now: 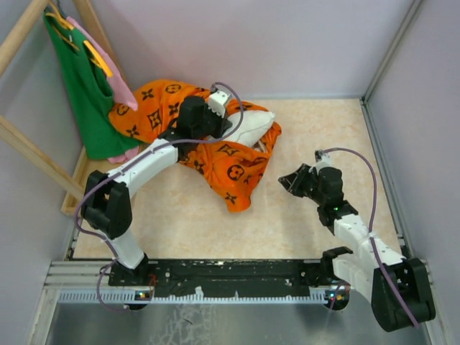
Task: Remove the pillowcase from the pillow
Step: Remove the pillow from the pillowcase.
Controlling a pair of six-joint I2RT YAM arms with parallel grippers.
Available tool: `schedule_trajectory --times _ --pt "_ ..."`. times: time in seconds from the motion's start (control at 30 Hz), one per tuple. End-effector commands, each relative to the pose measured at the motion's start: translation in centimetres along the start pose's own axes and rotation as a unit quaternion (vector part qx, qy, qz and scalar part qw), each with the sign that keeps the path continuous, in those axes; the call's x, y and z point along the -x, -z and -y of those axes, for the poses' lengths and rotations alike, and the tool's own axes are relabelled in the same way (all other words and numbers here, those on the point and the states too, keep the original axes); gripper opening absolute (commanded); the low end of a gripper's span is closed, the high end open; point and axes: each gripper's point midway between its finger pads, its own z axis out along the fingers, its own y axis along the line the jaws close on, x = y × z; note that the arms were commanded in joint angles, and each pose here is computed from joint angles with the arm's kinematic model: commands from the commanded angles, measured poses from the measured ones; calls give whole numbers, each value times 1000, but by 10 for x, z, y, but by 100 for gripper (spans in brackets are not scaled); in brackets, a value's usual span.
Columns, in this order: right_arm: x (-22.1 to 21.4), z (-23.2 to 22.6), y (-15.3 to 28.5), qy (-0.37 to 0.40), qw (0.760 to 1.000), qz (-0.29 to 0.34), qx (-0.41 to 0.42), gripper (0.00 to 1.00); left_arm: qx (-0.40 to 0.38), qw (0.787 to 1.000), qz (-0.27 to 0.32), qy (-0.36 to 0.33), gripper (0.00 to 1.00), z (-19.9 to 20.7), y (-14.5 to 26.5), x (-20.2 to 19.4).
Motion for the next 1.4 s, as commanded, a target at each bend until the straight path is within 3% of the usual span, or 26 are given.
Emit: schedule_trajectory --times 0.0,0.07,0.17,0.27,0.43,0.5,0.57,0.63,0.9,1.1,1.2,1.3,1.37 --pt "4 -2 2 13 1000 9 0 19 -172 962 -208 -43 0 23 54 -77" --pt "1 1 2 13 1000 5 -4 19 -261 938 -227 -29 0 52 72 -82" --pt "-3 4 2 13 1000 0 -9 19 -404 882 -241 -14 0 90 104 -76" --pt "-6 6 2 11 1000 -2 -11 19 -405 887 -220 -3 0 93 94 -56" --pt "-6 5 3 11 1000 -1 -8 19 -266 958 -104 13 0 62 38 -7" --pt "-5 3 4 10 1000 -1 -6 19 -182 983 -1 1 0 37 17 25" --pt "-5 2 5 8 1000 0 -2 20 -101 990 101 -4 0 12 13 46" --pt "-7 0 5 5 1000 -2 3 20 -16 989 148 12 0 -19 5 44" --pt "-10 0 9 0 1000 0 7 20 158 984 74 36 0 -85 -30 2" --pt "-16 4 7 -6 1000 -1 6 20 199 971 98 88 0 -86 -27 1" --pt "-16 5 7 -5 1000 -4 5 20 172 976 81 103 0 -69 -42 -11" --pt "-11 3 7 5 1000 -4 2 20 3 992 78 100 0 -16 -52 -3" --pt "-9 3 9 11 1000 -1 -3 20 -124 989 34 76 0 21 -47 4"
